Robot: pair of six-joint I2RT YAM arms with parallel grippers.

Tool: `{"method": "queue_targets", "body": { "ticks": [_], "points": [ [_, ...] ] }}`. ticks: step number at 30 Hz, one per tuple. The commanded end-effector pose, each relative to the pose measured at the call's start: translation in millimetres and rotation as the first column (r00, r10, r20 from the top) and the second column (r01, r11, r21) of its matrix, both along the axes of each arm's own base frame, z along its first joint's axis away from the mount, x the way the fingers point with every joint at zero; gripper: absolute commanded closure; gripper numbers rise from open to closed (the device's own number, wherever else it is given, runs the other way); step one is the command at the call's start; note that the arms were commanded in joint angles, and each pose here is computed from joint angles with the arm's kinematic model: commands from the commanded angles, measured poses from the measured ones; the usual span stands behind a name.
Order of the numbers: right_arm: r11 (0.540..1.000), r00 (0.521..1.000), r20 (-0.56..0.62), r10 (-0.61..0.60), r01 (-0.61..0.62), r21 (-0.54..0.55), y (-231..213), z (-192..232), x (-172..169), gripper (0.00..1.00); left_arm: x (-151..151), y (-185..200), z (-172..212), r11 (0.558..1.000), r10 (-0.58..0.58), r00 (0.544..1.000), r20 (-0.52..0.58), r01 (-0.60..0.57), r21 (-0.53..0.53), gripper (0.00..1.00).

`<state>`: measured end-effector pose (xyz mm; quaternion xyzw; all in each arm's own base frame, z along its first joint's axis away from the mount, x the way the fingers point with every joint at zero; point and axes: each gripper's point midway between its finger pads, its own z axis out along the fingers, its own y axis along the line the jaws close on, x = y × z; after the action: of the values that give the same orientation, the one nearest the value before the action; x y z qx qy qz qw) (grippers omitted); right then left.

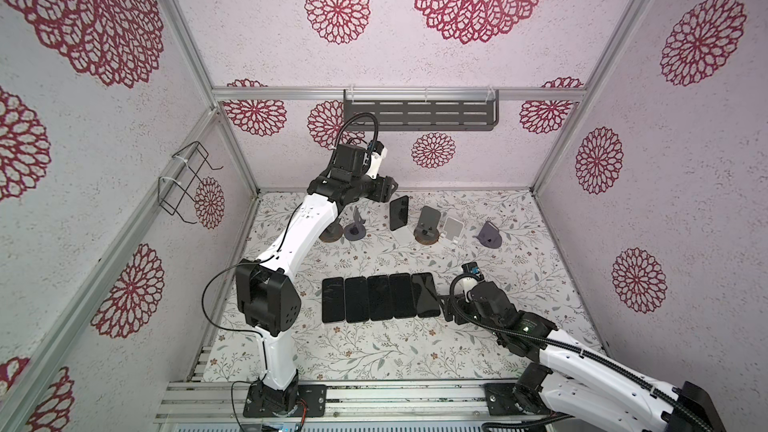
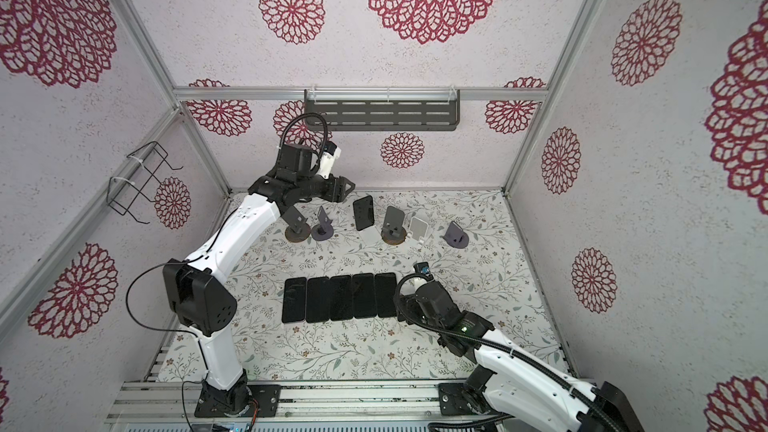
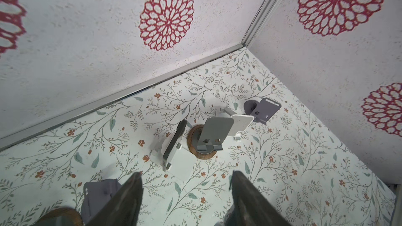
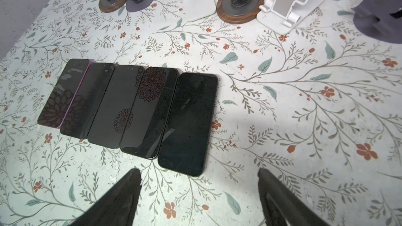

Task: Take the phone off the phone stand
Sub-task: 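Open the right gripper and draw it back while the left moves toward the stands, then close the left gripper on the black phone standing on the grey stand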

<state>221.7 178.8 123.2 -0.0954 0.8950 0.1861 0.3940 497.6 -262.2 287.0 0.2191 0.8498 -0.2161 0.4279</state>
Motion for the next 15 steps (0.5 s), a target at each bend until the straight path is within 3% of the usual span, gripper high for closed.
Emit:
{"method": "queue_targets", "body": {
  "ticks": [1,15],
  "points": [
    [0.999,0.999,-0.048,-0.011,0.013,0.032,-3.1,-5.3,-9.1,0.14,7.5,-7.2,-24.2,0.997,-0.042,0.999,-0.026,0.043,0.062,0.31],
    [0.997,0.993,-0.1,-0.061,0.065,0.041,-22.0,-11.9,-25.9,0.14,43.7,-25.4,-88.3,0.988,-0.081,0.991,-0.111,0.094,0.122,0.28]
  ]
}}
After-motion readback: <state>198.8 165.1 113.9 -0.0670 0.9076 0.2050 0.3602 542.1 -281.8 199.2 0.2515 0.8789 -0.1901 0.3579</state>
